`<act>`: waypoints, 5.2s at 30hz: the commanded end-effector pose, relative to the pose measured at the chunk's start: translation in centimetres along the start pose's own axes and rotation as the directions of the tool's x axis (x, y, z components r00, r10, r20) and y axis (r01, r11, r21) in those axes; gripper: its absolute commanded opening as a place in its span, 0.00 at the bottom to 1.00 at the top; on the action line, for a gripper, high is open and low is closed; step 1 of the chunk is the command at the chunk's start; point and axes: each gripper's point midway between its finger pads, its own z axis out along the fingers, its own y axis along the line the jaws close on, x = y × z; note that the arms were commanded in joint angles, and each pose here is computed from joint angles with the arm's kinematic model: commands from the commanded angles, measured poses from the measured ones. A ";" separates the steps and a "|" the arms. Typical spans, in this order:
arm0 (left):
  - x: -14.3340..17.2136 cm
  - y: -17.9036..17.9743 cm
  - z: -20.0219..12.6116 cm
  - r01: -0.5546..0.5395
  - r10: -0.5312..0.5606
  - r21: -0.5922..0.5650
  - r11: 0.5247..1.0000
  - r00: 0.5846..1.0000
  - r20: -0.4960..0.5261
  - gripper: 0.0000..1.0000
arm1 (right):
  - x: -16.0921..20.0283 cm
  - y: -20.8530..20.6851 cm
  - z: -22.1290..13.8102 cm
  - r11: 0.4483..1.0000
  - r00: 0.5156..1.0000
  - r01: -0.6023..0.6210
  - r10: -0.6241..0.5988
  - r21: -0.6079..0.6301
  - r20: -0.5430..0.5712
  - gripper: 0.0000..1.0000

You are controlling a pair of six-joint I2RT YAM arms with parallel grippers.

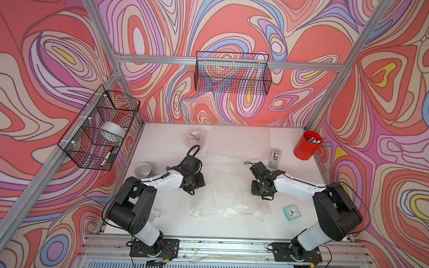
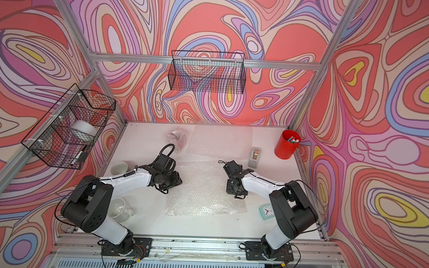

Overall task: Wrap mugs in bubble wrap
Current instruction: Adjust the bubble wrap at the center of the board, then pick up the mug from the center of the board, then place the mug on the bubble wrap.

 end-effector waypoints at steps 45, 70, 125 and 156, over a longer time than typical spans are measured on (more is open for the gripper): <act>-8.0 4.5 -34.5 0.124 -0.147 0.080 0.989 0.817 0.558 0.83 | 2.7 53.8 -1.7 0.319 0.529 0.847 -0.438 -0.424 0.727 0.70; -7.6 4.5 -33.1 0.114 -0.143 0.087 0.990 0.841 0.521 0.81 | 0.0 56.3 -5.0 0.265 0.427 0.896 -0.286 -0.357 0.858 0.05; -2.1 -3.9 -6.9 -0.090 0.062 0.139 0.986 0.979 0.196 0.93 | 1.1 15.4 -10.4 0.977 0.764 0.163 -0.036 -0.139 0.644 0.00; -0.5 -3.1 -4.2 -0.071 0.052 0.136 0.988 0.989 0.139 0.93 | 5.7 16.1 -8.3 0.949 0.866 0.245 -0.124 -0.196 0.485 0.47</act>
